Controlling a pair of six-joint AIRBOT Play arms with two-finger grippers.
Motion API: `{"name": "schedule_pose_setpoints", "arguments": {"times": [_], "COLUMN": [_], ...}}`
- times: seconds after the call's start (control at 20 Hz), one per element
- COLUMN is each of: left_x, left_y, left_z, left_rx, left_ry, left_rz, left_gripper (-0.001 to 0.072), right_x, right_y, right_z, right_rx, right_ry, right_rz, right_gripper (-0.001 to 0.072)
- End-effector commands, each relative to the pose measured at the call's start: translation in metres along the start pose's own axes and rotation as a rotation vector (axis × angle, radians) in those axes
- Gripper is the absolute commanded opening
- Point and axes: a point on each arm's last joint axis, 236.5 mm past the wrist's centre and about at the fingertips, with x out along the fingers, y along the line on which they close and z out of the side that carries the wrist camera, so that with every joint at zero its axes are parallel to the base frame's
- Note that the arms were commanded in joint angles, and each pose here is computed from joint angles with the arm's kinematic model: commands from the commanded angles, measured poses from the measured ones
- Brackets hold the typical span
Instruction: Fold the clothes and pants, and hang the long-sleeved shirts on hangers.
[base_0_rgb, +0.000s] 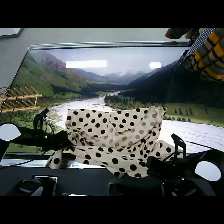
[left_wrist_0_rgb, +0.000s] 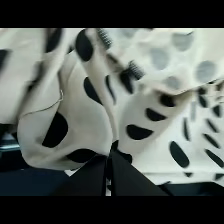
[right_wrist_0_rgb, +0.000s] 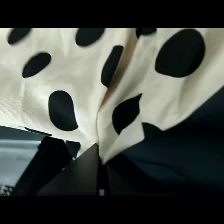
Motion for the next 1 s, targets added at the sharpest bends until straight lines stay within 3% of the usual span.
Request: {"name": "schedule_pose_setpoints", "arguments": {"times": [0.0,0.35,0.6,0.85,0.9,0.95], "left_x": [-0.001,0.043,0.071,0.121,0.126,0.128], "left_y": [-0.042,-0.065,-0.060,-0.054,-0.051,-0.050], "left_z": [0.012,0.105,0.170,0.187,0.191,0.195], "left_rx": [-0.093,-0.170,-0.267,-0.363,-0.361,-0.347], "left_ry": [-0.017,-0.001,-0.047,0.011,0.000,-0.020], "left_rz": [-0.144,-0.152,-0.166,-0.195,-0.191,-0.191], "left_gripper": [0.0013,0.0015,0.0015,0.0016,0.0017,0.0017], "right_x": [0.002,0.003,0.004,0.036,0.048,0.058], "right_y": [0.017,0.110,0.078,0.112,0.112,0.111], "right_z": [0.031,0.151,0.232,0.274,0.279,0.280], "right_rx": [0.125,0.296,0.521,0.534,0.514,0.486], "right_ry": [-0.094,-0.341,-0.399,-0.364,-0.362,-0.352], "right_rz": [0.043,0.236,0.248,0.415,0.403,0.388], "right_gripper": [0.0032,0.0032,0.0032,0.0033,0.0074,0.0166]}}
